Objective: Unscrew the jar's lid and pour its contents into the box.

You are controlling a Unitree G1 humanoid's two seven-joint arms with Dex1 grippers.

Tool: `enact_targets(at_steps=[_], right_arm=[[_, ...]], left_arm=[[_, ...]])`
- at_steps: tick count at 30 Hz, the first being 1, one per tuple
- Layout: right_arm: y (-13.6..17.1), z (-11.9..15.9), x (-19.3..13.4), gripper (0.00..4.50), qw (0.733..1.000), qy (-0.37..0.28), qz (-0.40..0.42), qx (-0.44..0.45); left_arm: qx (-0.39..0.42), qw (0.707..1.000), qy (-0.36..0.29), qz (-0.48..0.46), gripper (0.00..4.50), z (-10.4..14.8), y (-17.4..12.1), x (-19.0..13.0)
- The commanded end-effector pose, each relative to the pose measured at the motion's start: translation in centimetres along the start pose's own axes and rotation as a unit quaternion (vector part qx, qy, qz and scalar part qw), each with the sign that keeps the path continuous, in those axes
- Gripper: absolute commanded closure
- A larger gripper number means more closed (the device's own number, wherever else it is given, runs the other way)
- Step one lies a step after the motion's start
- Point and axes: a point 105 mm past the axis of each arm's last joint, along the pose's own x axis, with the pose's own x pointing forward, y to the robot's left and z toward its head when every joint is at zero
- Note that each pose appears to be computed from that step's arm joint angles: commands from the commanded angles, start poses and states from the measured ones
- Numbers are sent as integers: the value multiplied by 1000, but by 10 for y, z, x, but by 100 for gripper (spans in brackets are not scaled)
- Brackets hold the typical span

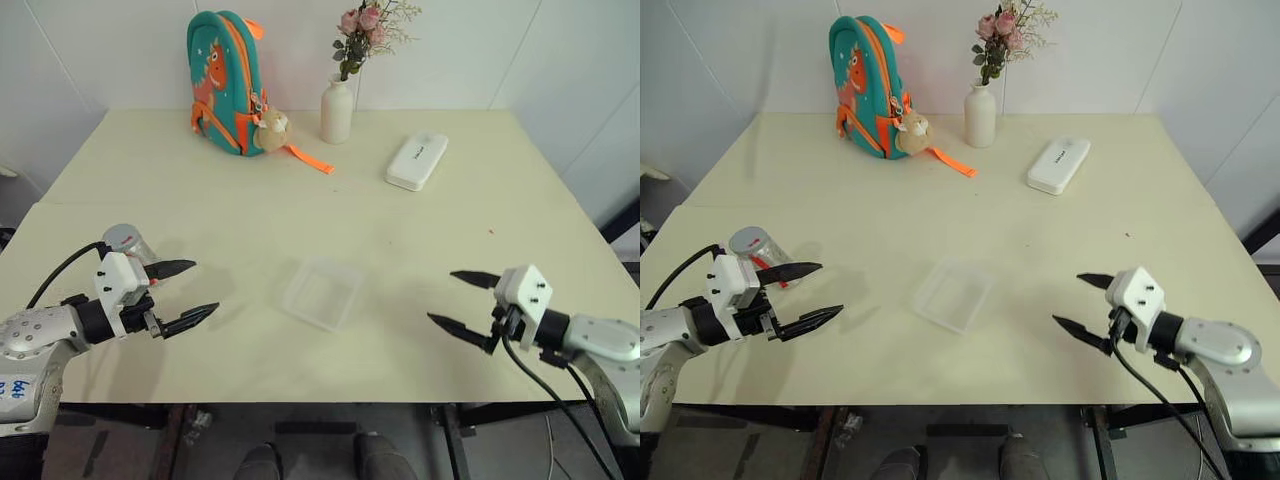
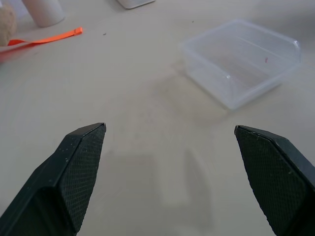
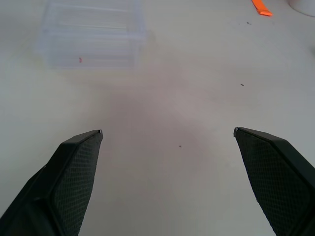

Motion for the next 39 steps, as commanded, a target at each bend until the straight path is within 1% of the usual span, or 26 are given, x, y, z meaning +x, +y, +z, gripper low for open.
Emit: enact_targets(at_steps=[1, 3, 6, 9, 12, 14, 16, 18, 19, 21, 24, 28, 33, 39], right_arm=[[-11, 20, 6, 0, 999, -30, -3, -27], [-15, 22, 13, 0, 999, -37, 4, -31], [-19, 27, 25, 0, 998, -50, 26, -33], [-21, 40, 48, 0, 995, -84, 55, -28], [-18, 52, 64, 0, 990, -108, 88, -29], [-14, 61, 72, 0, 985, -125, 112, -31], [-7, 81, 85, 0, 975, -157, 151, -40], [-1, 97, 92, 0, 966, -181, 177, -50], [2, 103, 94, 0, 962, -189, 190, -55], [9, 117, 96, 0, 951, -202, 222, -68], [7, 124, 98, 0, 950, -210, 220, -75], [5, 135, 101, 0, 950, -232, 200, -65], [14, 137, 102, 0, 949, -243, 194, -58], [20, 129, 97, 0, 954, -240, 172, -44]], left_arm=[[19, 1000, -4, -2, 4, 7, 1, 3], [18, 1000, -5, 2, 4, 5, -1, 4], [7, 999, -10, 33, 4, 3, -14, -1], [-16, 992, -17, 122, 4, 0, -32, -20], [-39, 977, -13, 210, 4, -4, -40, -39], [-66, 952, -22, 298, 4, -5, -38, -54], [-83, 915, -16, 394, 4, -13, -39, -67], [-88, 900, -10, 426, 4, -19, -40, -67], [-85, 894, -5, 440, 4, -24, -36, -67], [-79, 872, 0, 483, 4, -34, -18, -66], [-82, 857, -9, 509, 4, -41, 2, -60], [-82, 857, -30, 509, 4, -39, 30, -44], [-84, 855, -30, 511, 4, -42, 48, -38], [-86, 838, -19, 539, 4, -51, 70, -55]])
